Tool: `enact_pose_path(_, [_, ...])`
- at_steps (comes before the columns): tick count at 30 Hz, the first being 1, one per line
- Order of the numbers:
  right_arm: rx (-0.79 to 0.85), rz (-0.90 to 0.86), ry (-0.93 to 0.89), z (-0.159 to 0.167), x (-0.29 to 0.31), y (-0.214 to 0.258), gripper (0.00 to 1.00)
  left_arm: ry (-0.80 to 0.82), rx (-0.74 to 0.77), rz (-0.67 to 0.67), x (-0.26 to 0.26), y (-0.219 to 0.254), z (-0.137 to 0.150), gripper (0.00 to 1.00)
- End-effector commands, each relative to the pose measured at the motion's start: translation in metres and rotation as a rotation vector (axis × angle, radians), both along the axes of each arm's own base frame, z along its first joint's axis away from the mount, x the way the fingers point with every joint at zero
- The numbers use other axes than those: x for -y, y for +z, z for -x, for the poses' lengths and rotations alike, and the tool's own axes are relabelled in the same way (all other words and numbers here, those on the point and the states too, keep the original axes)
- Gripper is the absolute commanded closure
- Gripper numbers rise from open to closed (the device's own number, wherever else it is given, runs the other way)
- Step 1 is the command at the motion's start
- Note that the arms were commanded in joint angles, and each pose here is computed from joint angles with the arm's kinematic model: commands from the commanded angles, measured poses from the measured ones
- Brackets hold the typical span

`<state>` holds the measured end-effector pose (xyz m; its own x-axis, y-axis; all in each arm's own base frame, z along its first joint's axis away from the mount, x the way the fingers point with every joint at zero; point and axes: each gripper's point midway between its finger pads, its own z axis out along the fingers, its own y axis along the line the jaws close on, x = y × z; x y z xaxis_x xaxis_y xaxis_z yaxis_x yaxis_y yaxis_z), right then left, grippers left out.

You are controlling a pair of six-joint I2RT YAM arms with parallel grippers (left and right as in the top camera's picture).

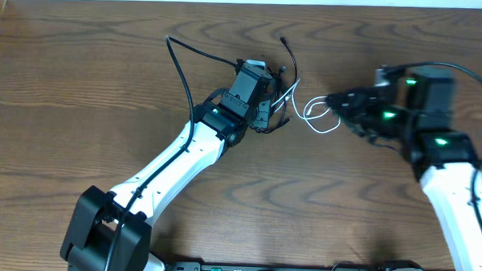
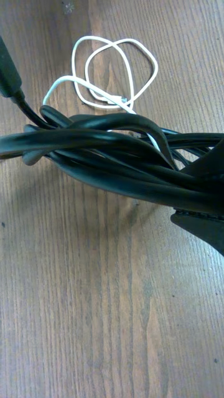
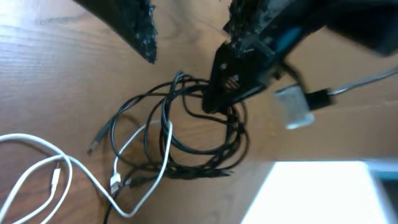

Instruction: Untangle cables

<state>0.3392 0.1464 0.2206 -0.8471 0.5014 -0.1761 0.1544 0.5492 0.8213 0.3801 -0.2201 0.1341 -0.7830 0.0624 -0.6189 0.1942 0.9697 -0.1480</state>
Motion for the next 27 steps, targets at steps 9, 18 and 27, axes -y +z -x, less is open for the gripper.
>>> enact_pose_path(9, [-0.039,0.226,-0.091,-0.042,-0.047,-0.084,0.64,-0.012,0.038,0.025,0.002,0.018,0.000,0.92])
enact_pose_path(18, [-0.032,0.138,-0.155,-0.084,-0.065,-0.121,0.67,-0.013,0.038,0.025,0.002,0.018,0.000,0.92])
enact_pose_path(27, [-0.050,0.065,-0.189,-0.085,-0.079,-0.114,0.85,-0.013,0.038,0.025,0.002,0.018,0.000,0.93])
